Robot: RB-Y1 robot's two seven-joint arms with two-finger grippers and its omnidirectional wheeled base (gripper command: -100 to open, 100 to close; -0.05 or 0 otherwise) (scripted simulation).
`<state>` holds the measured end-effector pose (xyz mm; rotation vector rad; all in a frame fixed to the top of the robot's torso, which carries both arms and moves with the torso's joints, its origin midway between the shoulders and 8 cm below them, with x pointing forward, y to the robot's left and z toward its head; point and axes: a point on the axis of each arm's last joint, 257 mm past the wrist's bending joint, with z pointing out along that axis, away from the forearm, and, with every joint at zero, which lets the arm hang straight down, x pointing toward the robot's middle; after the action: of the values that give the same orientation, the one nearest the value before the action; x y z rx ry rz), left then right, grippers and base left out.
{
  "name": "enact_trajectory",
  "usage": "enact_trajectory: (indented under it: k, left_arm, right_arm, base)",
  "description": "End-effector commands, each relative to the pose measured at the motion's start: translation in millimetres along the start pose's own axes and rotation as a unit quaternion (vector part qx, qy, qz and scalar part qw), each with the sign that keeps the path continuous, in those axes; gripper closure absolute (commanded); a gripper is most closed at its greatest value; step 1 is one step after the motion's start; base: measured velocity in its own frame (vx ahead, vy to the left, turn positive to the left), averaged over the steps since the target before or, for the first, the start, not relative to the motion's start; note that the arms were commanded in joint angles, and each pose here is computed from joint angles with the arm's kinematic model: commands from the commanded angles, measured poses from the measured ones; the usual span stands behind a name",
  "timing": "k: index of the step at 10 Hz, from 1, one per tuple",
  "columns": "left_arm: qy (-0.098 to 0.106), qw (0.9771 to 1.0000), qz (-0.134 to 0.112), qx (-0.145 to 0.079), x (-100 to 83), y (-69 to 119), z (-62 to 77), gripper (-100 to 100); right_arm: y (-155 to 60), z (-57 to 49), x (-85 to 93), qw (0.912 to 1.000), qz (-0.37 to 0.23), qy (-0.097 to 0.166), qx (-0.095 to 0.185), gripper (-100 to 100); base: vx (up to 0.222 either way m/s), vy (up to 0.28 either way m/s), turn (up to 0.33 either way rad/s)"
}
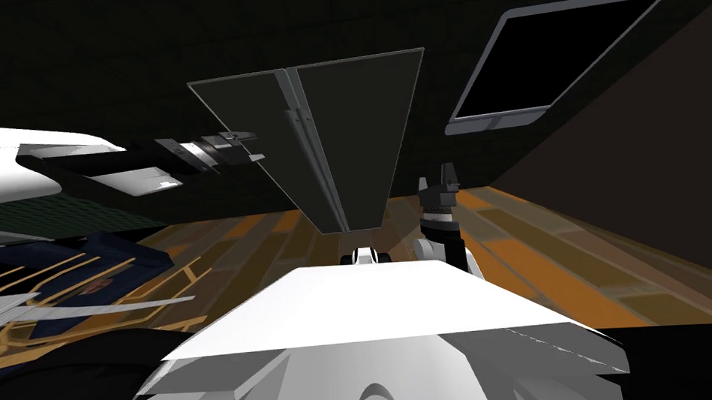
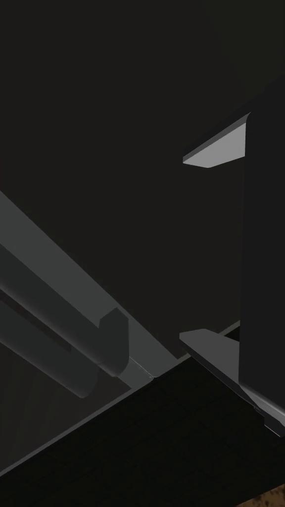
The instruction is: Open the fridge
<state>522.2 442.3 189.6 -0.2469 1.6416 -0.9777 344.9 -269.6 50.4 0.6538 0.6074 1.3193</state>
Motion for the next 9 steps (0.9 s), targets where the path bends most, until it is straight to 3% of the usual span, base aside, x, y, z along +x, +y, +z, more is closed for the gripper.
enact_trajectory:
  k: [1, 9]
  left_arm:
    - [0.009, 0.9999, 0.009, 0.0, -8.1, -21.3, 15.8, -100]
    - [0.036, 0.9989, 0.029, 0.005, -14.9, -79.2, 65.3, -100]
  right_arm:
    - [0, 0.0, 0.0, 1.0, 0.0, 0.0, 0.0, 0]
    - [0, 0.0, 0.0, 1.0, 0.0, 0.0, 0.0, 0]
  base:
    - [0.049, -0.078, 0.023]
    - [0.045, -0.059, 0.023]
